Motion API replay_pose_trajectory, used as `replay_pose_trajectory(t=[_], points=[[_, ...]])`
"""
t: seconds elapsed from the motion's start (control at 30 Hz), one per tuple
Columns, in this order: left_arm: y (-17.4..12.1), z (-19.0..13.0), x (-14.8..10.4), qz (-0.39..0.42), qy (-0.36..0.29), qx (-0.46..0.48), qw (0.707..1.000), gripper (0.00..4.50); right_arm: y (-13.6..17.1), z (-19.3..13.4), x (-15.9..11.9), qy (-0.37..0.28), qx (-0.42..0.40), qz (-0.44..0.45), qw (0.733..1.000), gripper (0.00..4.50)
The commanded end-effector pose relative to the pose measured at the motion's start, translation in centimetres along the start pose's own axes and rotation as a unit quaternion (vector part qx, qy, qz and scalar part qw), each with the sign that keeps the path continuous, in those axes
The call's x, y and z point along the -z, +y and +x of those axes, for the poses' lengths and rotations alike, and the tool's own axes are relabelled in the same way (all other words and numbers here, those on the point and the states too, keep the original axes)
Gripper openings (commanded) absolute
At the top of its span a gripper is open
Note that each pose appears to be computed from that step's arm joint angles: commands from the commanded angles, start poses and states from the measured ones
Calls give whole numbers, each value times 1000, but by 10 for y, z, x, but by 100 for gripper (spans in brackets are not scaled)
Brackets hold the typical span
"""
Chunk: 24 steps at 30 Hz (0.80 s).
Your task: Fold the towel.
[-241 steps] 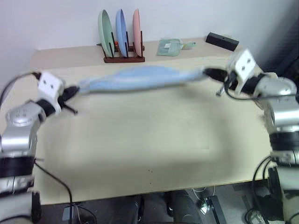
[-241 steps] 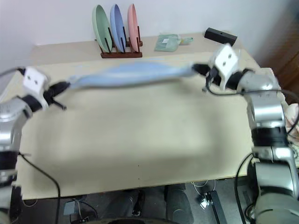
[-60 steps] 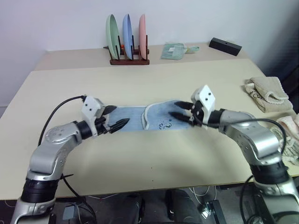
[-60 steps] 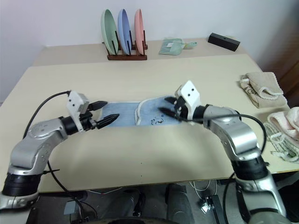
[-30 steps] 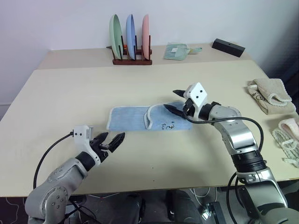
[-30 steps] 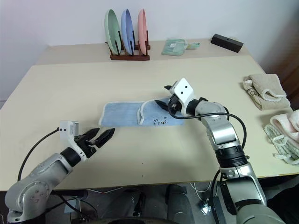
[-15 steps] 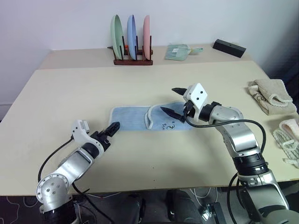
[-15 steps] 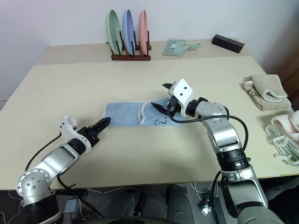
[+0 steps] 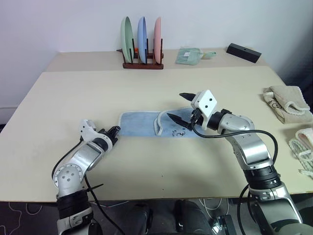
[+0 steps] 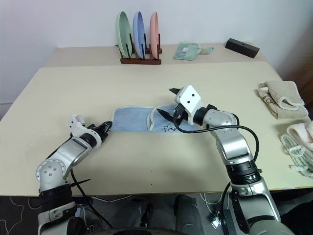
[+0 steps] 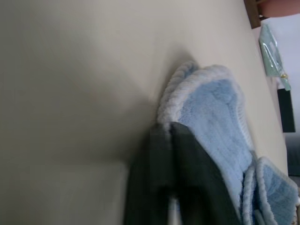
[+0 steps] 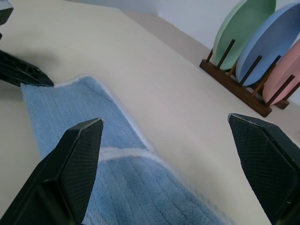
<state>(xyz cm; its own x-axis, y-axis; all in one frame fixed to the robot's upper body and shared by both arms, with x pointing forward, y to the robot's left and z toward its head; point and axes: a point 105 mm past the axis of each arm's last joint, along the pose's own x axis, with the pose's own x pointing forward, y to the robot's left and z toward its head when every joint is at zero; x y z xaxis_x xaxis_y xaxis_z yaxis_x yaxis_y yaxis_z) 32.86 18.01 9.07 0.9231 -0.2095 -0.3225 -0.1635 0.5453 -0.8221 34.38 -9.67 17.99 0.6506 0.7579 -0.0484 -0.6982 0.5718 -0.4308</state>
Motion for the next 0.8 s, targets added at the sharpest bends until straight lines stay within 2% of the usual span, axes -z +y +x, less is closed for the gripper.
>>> replay_pose_trajectory(t=[0.03, 0.37, 0.43, 0.5, 0.57, 0.63, 0.7, 0.8], points=[[-9, -8, -17, 17, -35, 24, 999, 1, 2, -1, -13, -19, 0, -17, 1000, 438], [-16, -52, -99, 121, -162, 65, 977, 1, 4, 0, -11, -15, -3, -22, 1000, 438], [-25, -63, -113, 164, -171, 82, 968, 1, 3, 0, -10, -13, -3, -22, 1000, 438], [-34, -69, -117, 204, -165, 97, 960, 1, 2, 0, -9, -12, -2, -22, 1000, 438], [-49, -70, -111, 248, -149, 130, 948, 1, 1, 0, -8, -10, -1, -23, 1000, 438], [-78, -67, -91, 300, -111, 193, 928, 1, 0, 1, -6, -6, 0, -24, 1000, 438], [-105, -57, -53, 382, -37, 249, 889, 1, 0, 1, -4, -3, 0, -24, 1000, 438], [-122, -48, -6, 463, 45, 296, 834, 1, 0, 1, -4, -2, 0, -25, 1000, 438]])
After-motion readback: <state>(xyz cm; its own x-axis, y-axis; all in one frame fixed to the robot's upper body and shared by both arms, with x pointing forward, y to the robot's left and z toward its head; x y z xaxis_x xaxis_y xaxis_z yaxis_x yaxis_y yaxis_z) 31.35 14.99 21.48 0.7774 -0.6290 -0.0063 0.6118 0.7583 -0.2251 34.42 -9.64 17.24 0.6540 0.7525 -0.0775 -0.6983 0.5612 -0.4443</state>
